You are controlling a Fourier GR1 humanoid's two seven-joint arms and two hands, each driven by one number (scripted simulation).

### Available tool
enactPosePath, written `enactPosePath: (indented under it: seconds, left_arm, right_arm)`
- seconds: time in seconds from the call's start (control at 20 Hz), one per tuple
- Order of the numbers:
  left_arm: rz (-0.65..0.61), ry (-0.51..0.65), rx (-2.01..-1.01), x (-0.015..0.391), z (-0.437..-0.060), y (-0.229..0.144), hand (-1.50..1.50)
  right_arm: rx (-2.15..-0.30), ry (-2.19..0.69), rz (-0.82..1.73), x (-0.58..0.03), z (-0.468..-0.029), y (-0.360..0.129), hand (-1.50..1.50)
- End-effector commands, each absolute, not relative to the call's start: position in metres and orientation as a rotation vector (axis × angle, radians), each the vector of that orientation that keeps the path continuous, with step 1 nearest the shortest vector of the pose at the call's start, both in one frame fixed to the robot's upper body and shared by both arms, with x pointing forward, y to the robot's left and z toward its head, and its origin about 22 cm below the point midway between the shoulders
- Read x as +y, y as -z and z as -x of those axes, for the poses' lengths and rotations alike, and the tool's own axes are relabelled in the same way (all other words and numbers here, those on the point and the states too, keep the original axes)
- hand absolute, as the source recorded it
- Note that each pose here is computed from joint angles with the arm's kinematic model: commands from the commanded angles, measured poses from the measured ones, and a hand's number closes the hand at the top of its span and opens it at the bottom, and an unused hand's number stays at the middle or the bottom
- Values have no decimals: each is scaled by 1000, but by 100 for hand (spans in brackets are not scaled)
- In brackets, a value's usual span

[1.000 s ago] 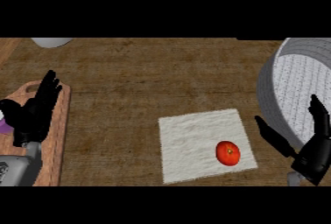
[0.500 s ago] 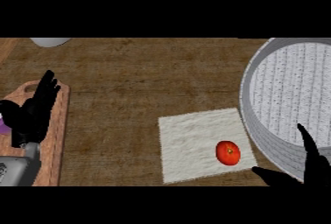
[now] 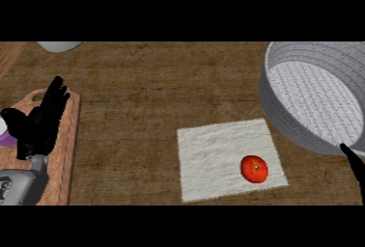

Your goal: Pick the tomato from the placemat and place it in the basket

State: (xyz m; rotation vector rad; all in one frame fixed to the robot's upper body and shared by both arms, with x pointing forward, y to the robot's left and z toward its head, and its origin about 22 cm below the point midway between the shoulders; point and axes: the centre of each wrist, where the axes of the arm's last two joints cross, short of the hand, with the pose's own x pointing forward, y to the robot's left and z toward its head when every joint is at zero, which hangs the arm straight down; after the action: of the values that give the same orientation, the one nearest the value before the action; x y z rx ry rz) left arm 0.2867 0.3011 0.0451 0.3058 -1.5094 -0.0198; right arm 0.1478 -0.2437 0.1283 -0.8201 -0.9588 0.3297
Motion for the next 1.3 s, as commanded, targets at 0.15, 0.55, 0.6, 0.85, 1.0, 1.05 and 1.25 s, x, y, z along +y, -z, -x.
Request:
enactPosePath:
  seconds: [0.15,0.55,0.6,0.85,1.0,1.05,1.25]
  left_arm:
    - [-299,33,-1517,302,-277,-38,0]
    - [-308,26,-1518,309,-287,-46,0]
    - [-287,36,-1503,282,-288,-31,0]
    - [-287,25,-1508,284,-290,-63,0]
    - [-284,13,-1512,286,-294,-53,0]
    - [-290,12,-1502,296,-283,-37,0]
    - [-293,43,-1522,291,-289,-44,0]
  right_arm:
    - [-923,-200,844,-220,-146,-145,-150]
    - [-926,-237,819,-208,-161,-86,-150]
    - [-948,-217,813,-188,-158,-105,-150]
    - [-1006,-221,875,-182,-157,-72,-150]
    - [-1011,-229,893,-169,-155,-55,-150]
    - [-994,-228,904,-184,-156,-46,-150]
    - [-1002,-217,909,-179,-160,-51,-150]
